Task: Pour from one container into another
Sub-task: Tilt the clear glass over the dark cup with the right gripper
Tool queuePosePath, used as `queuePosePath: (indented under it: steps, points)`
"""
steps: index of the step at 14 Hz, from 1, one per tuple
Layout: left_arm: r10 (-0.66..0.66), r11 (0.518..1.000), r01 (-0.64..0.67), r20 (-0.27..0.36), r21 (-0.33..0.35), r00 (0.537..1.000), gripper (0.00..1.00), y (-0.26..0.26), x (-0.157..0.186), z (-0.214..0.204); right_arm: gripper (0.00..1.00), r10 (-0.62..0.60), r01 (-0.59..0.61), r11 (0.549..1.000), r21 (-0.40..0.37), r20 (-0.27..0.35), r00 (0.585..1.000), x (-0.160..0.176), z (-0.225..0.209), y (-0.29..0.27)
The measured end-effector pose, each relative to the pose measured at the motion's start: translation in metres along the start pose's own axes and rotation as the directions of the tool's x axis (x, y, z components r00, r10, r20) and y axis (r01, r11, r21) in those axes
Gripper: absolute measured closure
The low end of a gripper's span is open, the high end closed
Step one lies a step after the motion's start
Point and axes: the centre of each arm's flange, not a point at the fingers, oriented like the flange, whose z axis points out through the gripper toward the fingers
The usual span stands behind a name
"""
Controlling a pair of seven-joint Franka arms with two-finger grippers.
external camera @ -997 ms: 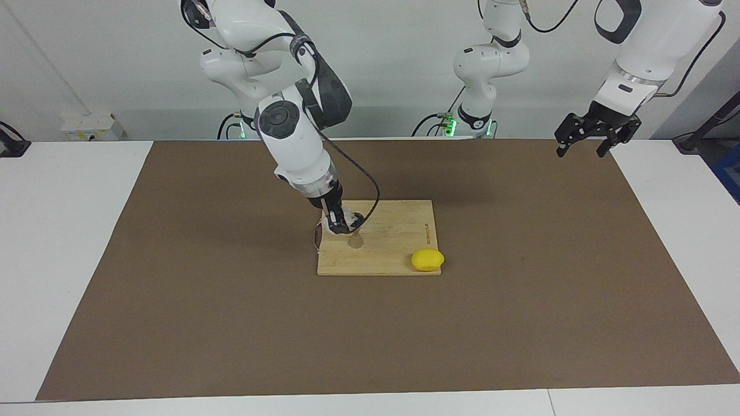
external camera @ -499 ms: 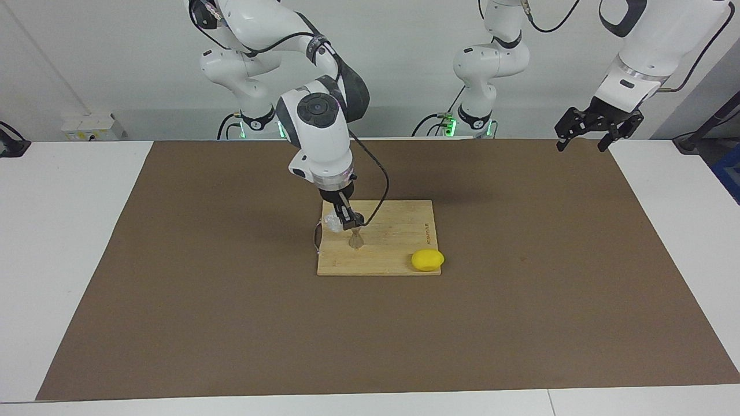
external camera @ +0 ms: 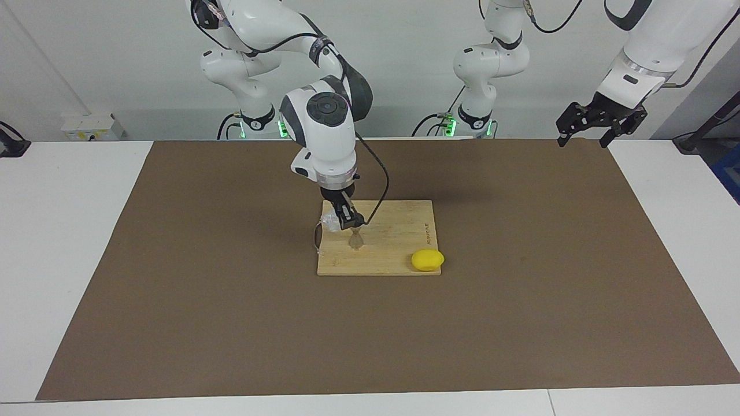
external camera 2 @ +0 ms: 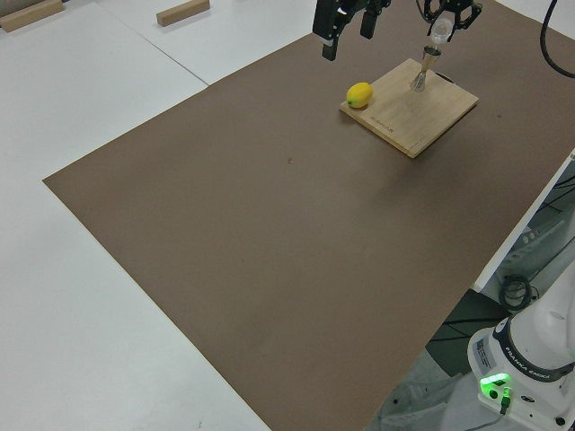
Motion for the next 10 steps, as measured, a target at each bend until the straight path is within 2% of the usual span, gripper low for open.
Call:
queuePosePath:
  steps: [3, 10]
  points:
    - [0.001, 1.000, -0.001, 0.010, -0.001, 1.000, 0.00, 0.000, 0.000, 0.005, 0.49, 0.018, -0.018, 1.000, 0.001, 0.027, 0.999, 0.002, -0.003, -0.001]
    - [0.016, 1.000, -0.016, 0.015, 0.000, 1.000, 0.00, 0.009, 0.001, 0.007, 0.49, 0.142, -0.140, 0.990, -0.025, 0.199, 0.970, 0.028, -0.007, -0.006]
